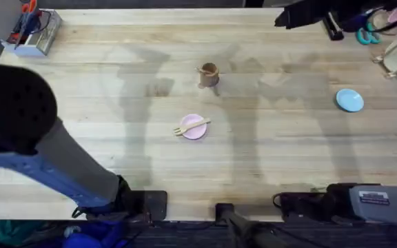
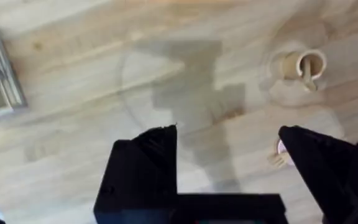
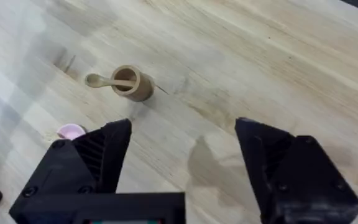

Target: Pick up a utensil and set it on the pink plate, then put the other utensil in the container.

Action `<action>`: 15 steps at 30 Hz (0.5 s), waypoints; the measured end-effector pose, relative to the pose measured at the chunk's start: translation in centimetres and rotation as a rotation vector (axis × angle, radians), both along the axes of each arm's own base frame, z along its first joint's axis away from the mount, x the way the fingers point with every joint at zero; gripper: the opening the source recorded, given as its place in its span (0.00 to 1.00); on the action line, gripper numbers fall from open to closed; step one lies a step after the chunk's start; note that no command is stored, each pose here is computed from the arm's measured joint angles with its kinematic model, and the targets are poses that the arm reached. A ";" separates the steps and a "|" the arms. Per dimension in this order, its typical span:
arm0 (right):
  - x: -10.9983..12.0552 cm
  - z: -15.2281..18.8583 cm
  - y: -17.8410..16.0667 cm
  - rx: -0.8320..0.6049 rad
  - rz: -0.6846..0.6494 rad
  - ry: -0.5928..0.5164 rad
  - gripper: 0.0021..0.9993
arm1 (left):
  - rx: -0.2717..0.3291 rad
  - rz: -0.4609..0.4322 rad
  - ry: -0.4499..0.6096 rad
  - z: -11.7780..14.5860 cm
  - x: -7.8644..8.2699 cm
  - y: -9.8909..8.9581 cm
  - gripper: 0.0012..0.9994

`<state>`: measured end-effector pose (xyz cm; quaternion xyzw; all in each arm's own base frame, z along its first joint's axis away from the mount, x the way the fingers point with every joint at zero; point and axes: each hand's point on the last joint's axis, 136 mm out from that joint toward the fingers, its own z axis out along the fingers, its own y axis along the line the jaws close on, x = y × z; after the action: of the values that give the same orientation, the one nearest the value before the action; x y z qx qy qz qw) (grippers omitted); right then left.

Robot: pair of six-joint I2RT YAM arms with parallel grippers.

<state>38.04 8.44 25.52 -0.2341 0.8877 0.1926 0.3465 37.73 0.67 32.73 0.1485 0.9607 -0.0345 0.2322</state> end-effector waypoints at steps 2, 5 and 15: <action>0.0 0.0 0.0 -0.001 -0.001 0.001 1.00 | -0.004 0.010 0.032 -0.7 -0.8 0.3 1.00; 0.0 0.0 -0.1 -0.005 -0.004 0.000 1.00 | -0.010 0.024 0.087 -2.0 -2.1 0.6 1.00; 0.0 0.0 -0.1 -0.006 -0.004 0.000 1.00 | -0.015 0.045 0.079 -1.5 -6.6 0.6 1.00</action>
<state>38.05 8.33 25.48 -0.2332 0.8888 0.1894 0.3461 31.09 1.31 31.23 0.1234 0.9719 -0.0423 0.1959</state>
